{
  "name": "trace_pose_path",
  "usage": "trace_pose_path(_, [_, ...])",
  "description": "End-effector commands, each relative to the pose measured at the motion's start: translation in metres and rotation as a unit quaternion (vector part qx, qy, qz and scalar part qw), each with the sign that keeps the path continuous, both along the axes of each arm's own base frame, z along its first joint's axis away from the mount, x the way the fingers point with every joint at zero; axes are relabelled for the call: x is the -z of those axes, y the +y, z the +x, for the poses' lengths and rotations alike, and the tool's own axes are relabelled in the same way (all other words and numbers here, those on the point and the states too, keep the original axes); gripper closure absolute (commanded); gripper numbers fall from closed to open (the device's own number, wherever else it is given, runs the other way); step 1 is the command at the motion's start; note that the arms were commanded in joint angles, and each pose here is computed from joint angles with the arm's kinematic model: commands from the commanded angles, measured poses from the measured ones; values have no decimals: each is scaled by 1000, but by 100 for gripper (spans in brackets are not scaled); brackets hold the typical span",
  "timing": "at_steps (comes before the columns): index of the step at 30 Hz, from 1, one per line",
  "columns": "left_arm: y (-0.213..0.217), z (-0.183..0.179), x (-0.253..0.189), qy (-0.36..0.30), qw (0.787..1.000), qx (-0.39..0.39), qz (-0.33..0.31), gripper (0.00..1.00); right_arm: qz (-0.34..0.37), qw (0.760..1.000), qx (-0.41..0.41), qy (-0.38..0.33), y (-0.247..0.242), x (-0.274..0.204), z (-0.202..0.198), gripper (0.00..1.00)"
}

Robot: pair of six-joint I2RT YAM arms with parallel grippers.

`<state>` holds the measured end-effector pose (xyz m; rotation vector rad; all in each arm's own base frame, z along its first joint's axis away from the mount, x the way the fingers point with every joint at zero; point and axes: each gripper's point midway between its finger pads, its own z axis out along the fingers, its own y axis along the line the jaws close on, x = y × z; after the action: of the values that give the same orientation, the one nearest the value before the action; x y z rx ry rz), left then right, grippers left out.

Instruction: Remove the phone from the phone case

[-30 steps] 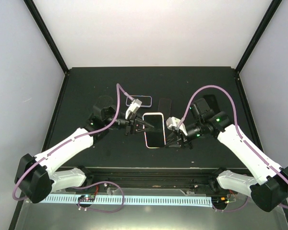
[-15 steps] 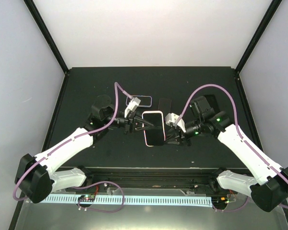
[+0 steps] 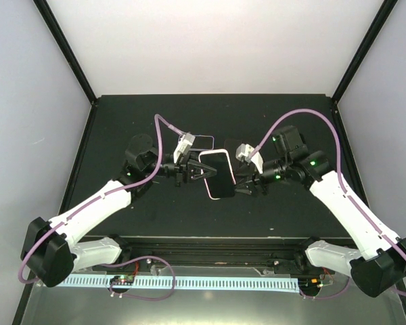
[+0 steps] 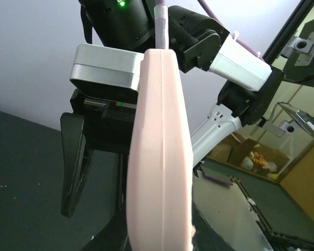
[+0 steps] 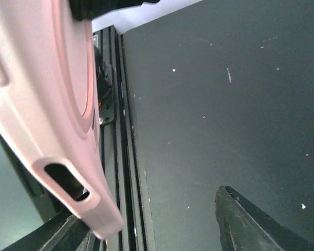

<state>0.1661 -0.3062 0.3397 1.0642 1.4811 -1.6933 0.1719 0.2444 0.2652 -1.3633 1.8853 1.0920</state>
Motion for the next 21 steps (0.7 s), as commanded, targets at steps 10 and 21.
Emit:
trace_pose_path(10, [-17,-45,21,31,991,128,36,98,157,984,0,-82,29,-106,41,32])
trace_pose_path(21, [-29,-20,48,55,992,69,92,98,184,980,-31,-67,31,-113,29,58])
